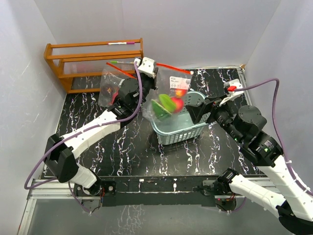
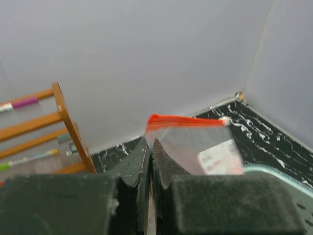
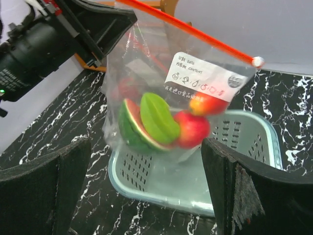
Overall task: Place the food in the zip-top bag and seal the zipper
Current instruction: Place the zipper food storage bag in the bin.
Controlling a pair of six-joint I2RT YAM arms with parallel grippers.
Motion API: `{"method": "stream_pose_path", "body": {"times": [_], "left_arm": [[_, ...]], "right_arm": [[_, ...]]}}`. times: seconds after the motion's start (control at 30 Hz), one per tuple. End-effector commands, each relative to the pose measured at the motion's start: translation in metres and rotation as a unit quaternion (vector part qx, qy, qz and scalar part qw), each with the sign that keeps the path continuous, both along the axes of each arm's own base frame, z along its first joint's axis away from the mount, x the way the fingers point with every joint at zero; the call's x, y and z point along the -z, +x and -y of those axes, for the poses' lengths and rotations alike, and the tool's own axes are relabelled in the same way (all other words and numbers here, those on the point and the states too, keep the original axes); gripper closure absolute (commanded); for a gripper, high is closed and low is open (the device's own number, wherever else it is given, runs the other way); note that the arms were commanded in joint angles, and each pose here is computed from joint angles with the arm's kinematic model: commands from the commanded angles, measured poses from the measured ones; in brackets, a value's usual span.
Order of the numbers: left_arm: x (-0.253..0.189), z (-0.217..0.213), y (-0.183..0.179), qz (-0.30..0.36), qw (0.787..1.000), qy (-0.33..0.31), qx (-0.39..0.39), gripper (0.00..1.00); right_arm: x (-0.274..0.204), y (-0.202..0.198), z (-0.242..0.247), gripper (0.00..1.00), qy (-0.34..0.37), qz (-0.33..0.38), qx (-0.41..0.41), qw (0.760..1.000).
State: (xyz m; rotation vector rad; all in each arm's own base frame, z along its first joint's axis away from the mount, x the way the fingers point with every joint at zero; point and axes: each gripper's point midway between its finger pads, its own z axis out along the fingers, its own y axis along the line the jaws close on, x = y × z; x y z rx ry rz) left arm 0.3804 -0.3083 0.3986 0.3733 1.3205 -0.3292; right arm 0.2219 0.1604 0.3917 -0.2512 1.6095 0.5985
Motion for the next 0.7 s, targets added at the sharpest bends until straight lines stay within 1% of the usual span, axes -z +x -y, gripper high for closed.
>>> {"method": "stream_pose_path", "body": {"times": [0.0, 0.1, 0.2, 0.27, 0.3, 0.33, 0.37, 0.4, 0.43, 0.47, 0.5, 0.53, 0.57, 0.67], "left_arm": [[-0.028, 0.009, -0.013, 0.012, 0.992, -0.092, 0.08, 1.0], [-0.025, 0.013, -0.018, 0.01, 0.991, -0.084, 0.101, 1.0], [-0.039, 0.01, -0.027, 0.016, 0.989, -0.087, 0.116, 1.0], [-0.045, 0.008, -0.034, 0.011, 0.988, -0.089, 0.127, 1.0], [-0.04, 0.01, -0.036, 0.0, 0.987, -0.087, 0.134, 1.0], [-0.047, 0.007, -0.045, -0.003, 0.985, -0.094, 0.143, 1.0], [-0.046, 0.006, -0.052, -0.014, 0.983, -0.098, 0.154, 0.94], [-0.046, 0.005, -0.059, -0.024, 0.981, -0.101, 0.166, 0.81], [-0.044, 0.003, -0.066, -0.031, 0.979, -0.098, 0.175, 0.63], [-0.047, -0.002, -0.075, -0.036, 0.978, -0.099, 0.181, 0.4], [-0.049, -0.009, -0.081, -0.042, 0.978, -0.098, 0.178, 0.22], [-0.048, -0.016, -0.086, -0.052, 0.979, -0.094, 0.173, 0.07], [-0.049, -0.025, -0.091, -0.06, 0.98, -0.091, 0.166, 0.03], [-0.048, -0.052, -0.107, -0.079, 0.983, -0.078, 0.144, 0.03]], "right_arm": [[-0.002, -0.001, 0.008, 0.01, 0.005, 0.003, 0.017, 1.0], [0.003, 0.002, 0.005, 0.02, 0.0, -0.002, 0.015, 1.0], [0.01, 0.008, -0.003, 0.02, -0.01, -0.014, 0.008, 1.0], [0.014, 0.011, -0.007, 0.02, -0.01, -0.022, 0.003, 1.0], [0.017, 0.012, -0.009, 0.02, -0.011, -0.029, 0.002, 1.0], [0.02, 0.013, -0.011, 0.02, -0.011, -0.038, 0.001, 0.999], [0.025, 0.013, -0.012, 0.02, -0.011, -0.049, 0.002, 0.999], [0.031, 0.014, -0.014, 0.01, -0.01, -0.063, 0.003, 0.998], [0.036, 0.014, -0.015, 0.01, -0.009, -0.076, 0.003, 0.997], [0.042, 0.013, -0.016, 0.02, -0.007, -0.089, 0.004, 0.996], [0.048, 0.013, -0.016, 0.01, -0.004, -0.105, 0.009, 0.994], [0.053, 0.013, -0.015, 0.02, 0.003, -0.121, 0.017, 0.993], [0.058, 0.012, -0.014, 0.02, 0.008, -0.137, 0.024, 0.99], [0.073, 0.005, -0.015, 0.02, 0.02, -0.173, 0.023, 0.984]]}}
